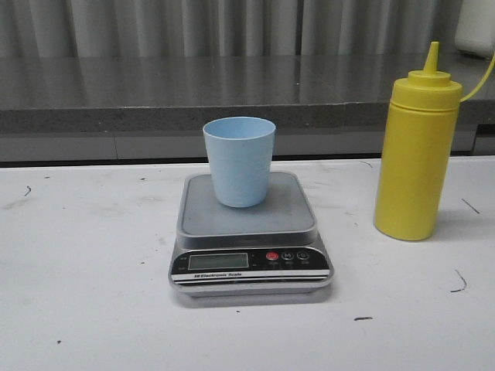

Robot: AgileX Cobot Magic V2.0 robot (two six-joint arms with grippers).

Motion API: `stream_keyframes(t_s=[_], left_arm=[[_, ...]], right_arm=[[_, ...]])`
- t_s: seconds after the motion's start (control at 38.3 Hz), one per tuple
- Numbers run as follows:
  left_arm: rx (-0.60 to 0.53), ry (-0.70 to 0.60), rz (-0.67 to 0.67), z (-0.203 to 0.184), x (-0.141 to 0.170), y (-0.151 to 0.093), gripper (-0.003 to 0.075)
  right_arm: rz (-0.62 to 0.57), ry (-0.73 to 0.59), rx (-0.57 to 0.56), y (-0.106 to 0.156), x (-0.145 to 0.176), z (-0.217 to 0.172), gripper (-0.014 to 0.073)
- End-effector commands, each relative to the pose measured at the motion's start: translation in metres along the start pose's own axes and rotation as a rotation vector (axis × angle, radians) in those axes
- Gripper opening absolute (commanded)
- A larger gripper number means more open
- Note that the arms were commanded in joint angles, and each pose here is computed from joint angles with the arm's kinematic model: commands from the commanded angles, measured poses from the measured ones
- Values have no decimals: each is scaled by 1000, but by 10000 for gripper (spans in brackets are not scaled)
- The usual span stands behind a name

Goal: Pour seasoning into cup on scale with both arms

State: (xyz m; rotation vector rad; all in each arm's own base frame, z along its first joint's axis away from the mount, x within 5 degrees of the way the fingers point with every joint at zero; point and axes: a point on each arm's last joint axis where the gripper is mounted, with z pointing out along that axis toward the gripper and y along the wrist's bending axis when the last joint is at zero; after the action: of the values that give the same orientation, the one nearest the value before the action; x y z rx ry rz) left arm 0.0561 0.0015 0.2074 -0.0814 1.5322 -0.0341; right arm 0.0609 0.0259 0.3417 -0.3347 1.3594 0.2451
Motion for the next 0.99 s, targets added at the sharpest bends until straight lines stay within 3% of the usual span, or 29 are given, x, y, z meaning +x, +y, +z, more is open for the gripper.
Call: stream_keyframes(t_s=[0.0,0.52,0.63,0.97], left_arm=[[-8,-74,-8,-1,0,1,-20],[-8,-74,-8,-1,0,1,-20],[-8,-74,-8,-1,0,1,-20],[-8,-74,-8,-1,0,1,-20]], right_arm=[[-2,-91,38,-4,-17,0,-69],[-48,-76,46,-4,-11,0,-69],[-73,-56,99,-7,4,3,-69],[15,80,326,-14,89,-20,-69]])
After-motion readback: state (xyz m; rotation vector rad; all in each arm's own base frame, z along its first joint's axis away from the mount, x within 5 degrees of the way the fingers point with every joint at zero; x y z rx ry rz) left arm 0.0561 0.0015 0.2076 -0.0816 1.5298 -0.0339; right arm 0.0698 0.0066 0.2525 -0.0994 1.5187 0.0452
